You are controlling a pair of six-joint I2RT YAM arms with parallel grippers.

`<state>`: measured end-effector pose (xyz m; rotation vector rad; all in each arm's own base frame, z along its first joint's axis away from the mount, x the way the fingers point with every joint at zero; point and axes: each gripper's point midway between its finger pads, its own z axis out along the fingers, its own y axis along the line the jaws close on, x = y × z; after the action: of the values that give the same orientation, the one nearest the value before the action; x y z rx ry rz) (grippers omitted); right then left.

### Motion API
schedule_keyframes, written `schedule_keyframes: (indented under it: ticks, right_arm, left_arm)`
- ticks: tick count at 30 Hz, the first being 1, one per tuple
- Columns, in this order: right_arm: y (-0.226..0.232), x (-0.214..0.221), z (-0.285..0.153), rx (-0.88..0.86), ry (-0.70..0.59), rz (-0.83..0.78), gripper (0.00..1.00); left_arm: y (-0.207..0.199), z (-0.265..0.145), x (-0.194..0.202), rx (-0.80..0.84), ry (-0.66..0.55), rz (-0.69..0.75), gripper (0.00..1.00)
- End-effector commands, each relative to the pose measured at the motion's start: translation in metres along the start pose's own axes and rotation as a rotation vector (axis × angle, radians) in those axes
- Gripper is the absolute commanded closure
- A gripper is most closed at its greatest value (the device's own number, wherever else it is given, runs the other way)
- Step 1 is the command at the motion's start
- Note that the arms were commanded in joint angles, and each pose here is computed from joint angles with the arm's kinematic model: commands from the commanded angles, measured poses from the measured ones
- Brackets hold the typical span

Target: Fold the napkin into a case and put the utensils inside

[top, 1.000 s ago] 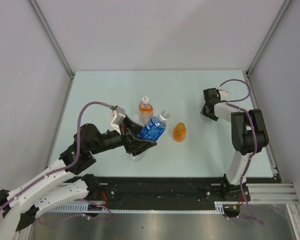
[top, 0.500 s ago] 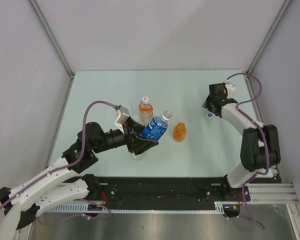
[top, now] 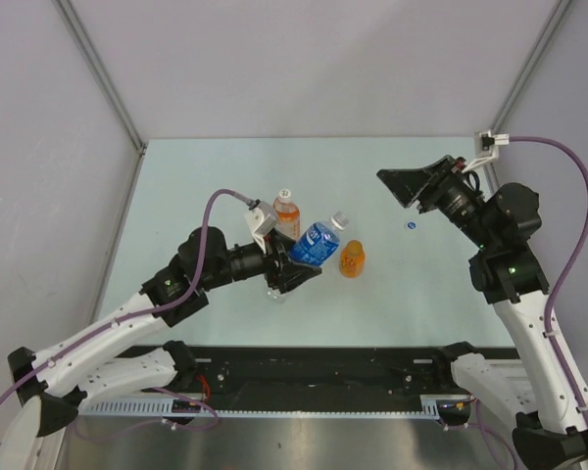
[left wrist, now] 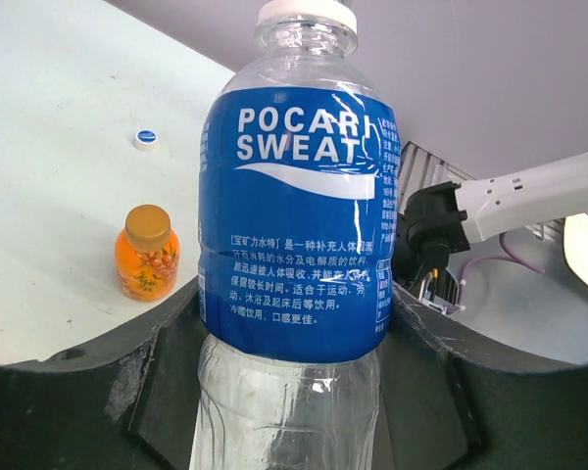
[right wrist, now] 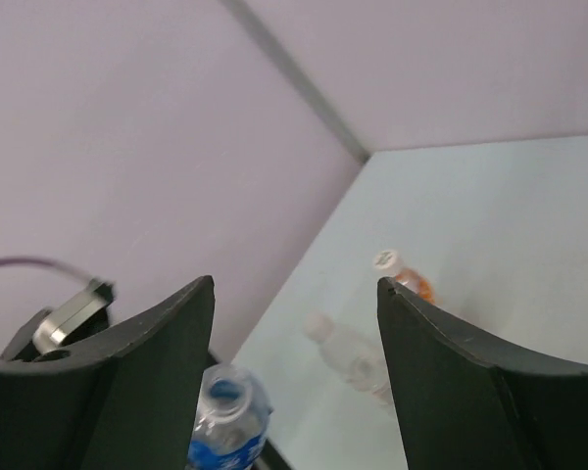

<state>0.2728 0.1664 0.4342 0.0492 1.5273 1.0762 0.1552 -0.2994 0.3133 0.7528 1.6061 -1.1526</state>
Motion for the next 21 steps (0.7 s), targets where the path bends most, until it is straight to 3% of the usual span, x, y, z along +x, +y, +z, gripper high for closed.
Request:
schedule_keyframes:
  ticks: [1,7,21]
  right_arm:
    - [0.052,0.044,-0.017,-0.272,0.223,0.072,0.28]
    - [0.073,0.074,-0.023,-0.317,0.295,0.039,0.17]
    - [0.052,0.099,-0.021,-0.182,0.329,-0.023,0.17]
  left_arm:
    - [-0.007,0.007,-0.033,0.024,-0.086,0.056,0.95]
    - [-0.01,0.021,-0.036,0.059,-0.084,0.046,0.95]
    - [-0.014,0.025,-0.043,0.079,-0.109,0.044,0.96]
